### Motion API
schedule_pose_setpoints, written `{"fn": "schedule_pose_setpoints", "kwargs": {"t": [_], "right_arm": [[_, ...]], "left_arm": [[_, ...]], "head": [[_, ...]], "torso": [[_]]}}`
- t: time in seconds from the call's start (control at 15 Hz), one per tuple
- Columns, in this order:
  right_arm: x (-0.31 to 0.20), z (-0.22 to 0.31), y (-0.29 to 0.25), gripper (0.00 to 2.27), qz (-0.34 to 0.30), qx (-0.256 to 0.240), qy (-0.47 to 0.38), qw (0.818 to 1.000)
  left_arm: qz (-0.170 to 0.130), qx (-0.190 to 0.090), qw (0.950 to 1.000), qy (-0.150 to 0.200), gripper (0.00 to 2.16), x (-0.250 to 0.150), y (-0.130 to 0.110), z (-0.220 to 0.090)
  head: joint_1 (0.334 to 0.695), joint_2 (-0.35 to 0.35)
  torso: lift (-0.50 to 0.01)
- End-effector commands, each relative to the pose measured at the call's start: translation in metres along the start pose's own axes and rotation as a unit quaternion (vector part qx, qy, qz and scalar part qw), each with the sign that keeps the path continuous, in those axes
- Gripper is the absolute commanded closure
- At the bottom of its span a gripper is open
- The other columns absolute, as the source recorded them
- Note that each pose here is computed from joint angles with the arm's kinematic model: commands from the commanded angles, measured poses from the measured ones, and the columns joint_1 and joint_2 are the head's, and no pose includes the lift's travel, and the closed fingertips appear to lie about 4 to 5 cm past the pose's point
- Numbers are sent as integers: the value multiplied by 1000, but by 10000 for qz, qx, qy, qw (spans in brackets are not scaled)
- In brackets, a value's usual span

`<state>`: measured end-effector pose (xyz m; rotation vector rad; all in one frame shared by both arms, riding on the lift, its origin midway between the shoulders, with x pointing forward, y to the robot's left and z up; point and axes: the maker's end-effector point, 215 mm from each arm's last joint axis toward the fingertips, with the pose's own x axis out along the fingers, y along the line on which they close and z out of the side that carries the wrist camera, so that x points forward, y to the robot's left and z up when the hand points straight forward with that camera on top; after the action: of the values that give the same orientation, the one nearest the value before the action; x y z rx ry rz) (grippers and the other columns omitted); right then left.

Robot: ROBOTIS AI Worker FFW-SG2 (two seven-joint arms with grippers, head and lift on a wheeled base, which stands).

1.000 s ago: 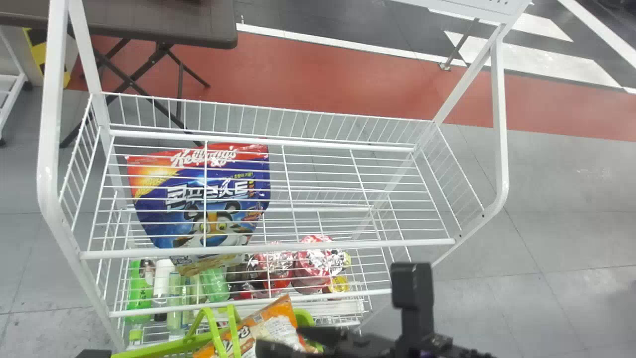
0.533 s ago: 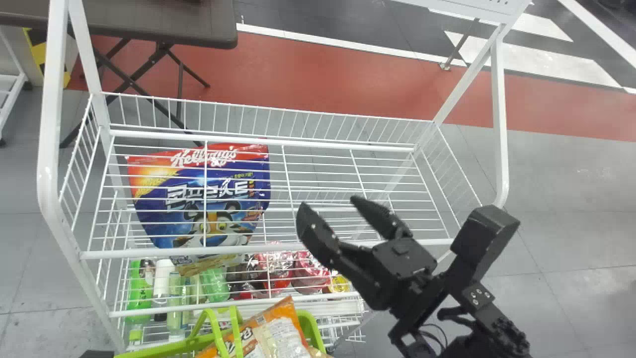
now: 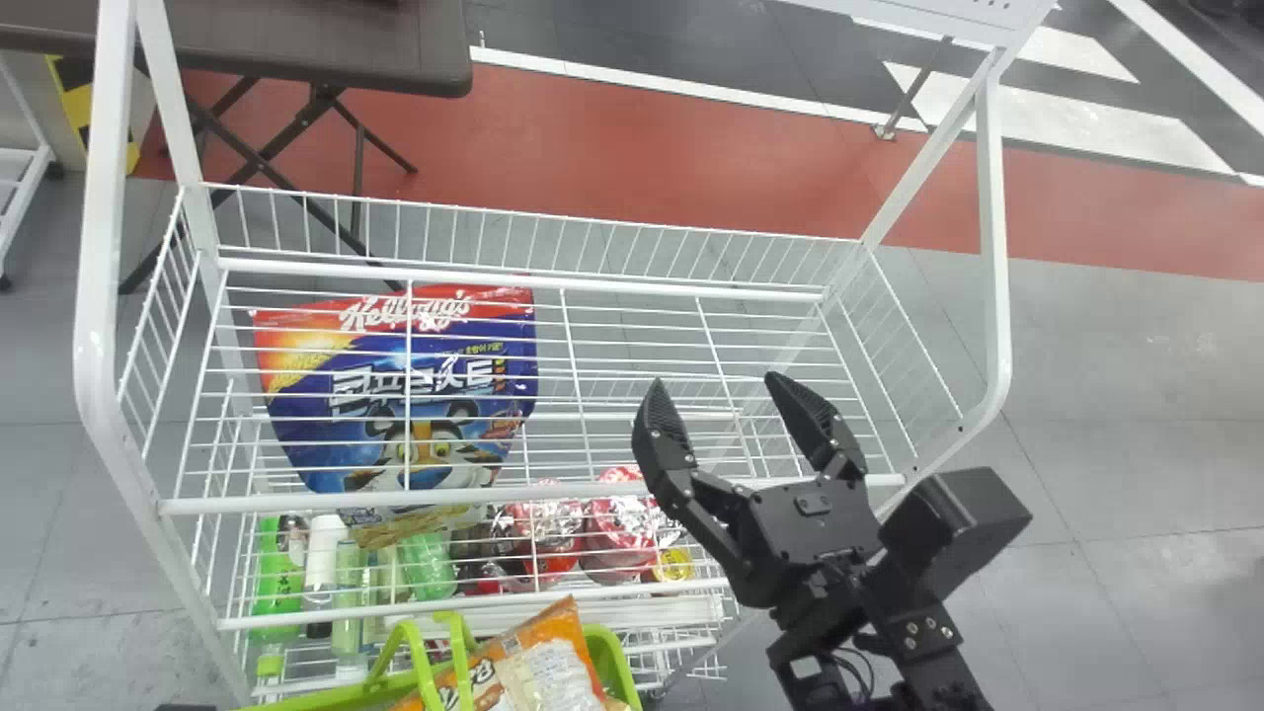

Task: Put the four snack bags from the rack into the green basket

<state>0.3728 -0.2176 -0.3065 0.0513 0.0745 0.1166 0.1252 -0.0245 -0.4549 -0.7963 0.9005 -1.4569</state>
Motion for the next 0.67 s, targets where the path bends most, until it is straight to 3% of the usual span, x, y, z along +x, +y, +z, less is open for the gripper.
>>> {"fn": "schedule_pose_setpoints", "kwargs": {"t": [0.0,0.6], "right_arm": [[-6,0,-13,66,-81,-8,-45,10000],[-9,8,-12,90,-53,-70,-191,9998]], "left_arm": [[9,-10,10000,48,2115,1,1,-3],[-19,-38,10000,83,2111,4,-1,-7]], "head": [[695,-350],[695,-350]], "torso": [[-6],[-6]]}}
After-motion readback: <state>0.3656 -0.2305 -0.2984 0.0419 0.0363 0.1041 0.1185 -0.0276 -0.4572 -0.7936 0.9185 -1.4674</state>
